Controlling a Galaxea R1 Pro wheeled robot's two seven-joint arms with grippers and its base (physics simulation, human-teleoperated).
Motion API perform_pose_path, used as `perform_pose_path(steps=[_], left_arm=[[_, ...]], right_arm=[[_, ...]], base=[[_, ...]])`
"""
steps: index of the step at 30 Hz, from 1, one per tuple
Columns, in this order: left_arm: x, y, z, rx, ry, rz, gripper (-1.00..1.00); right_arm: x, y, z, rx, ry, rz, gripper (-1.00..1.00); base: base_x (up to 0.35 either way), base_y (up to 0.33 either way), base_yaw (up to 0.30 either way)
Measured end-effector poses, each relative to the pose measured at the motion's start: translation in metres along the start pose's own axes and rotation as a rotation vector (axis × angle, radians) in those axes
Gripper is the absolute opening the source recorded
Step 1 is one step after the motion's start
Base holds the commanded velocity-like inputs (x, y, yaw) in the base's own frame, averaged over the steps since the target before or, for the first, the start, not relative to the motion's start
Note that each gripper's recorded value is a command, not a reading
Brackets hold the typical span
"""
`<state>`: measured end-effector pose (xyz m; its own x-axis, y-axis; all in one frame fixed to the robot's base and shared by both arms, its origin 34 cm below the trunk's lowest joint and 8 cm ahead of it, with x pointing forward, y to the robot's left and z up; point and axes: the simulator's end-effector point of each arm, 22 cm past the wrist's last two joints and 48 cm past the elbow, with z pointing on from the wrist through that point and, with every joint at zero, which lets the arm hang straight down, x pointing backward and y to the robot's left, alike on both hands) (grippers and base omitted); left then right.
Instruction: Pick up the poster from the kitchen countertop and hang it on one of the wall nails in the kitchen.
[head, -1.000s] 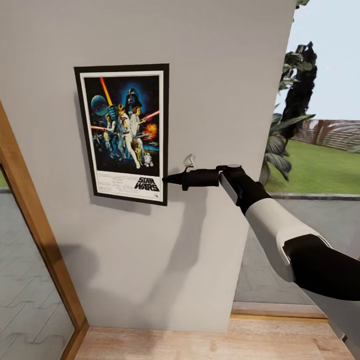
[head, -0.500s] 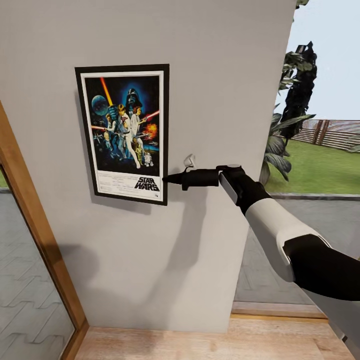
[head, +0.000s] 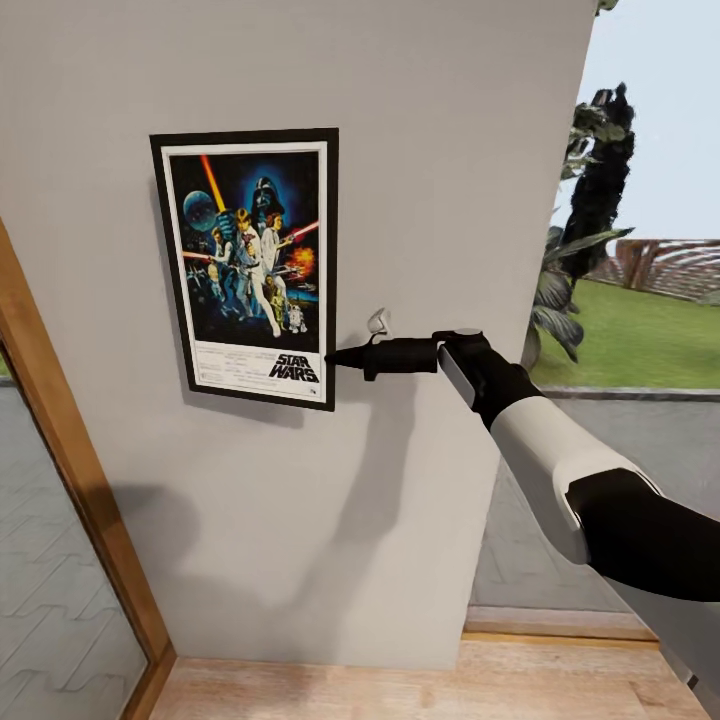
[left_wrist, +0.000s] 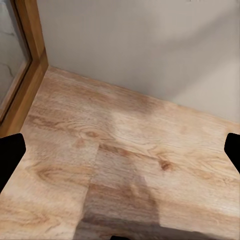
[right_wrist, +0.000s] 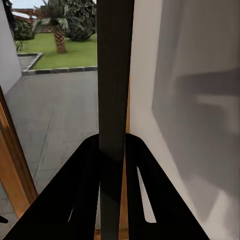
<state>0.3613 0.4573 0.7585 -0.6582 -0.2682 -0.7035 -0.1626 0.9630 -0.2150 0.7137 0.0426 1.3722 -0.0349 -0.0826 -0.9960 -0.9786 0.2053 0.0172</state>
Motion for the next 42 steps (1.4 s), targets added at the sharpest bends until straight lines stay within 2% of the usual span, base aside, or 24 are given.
perform_pose_path(steps=[42], left_arm=[[-0.002,0.0009,-0.0009,-0.003,-0.006,0.002,1.0]], right_arm=[[-0.0033,0.001,0.0001,-0.004,-0.013,0.005,-1.0]], base=[[0.02,0.0,0.0]])
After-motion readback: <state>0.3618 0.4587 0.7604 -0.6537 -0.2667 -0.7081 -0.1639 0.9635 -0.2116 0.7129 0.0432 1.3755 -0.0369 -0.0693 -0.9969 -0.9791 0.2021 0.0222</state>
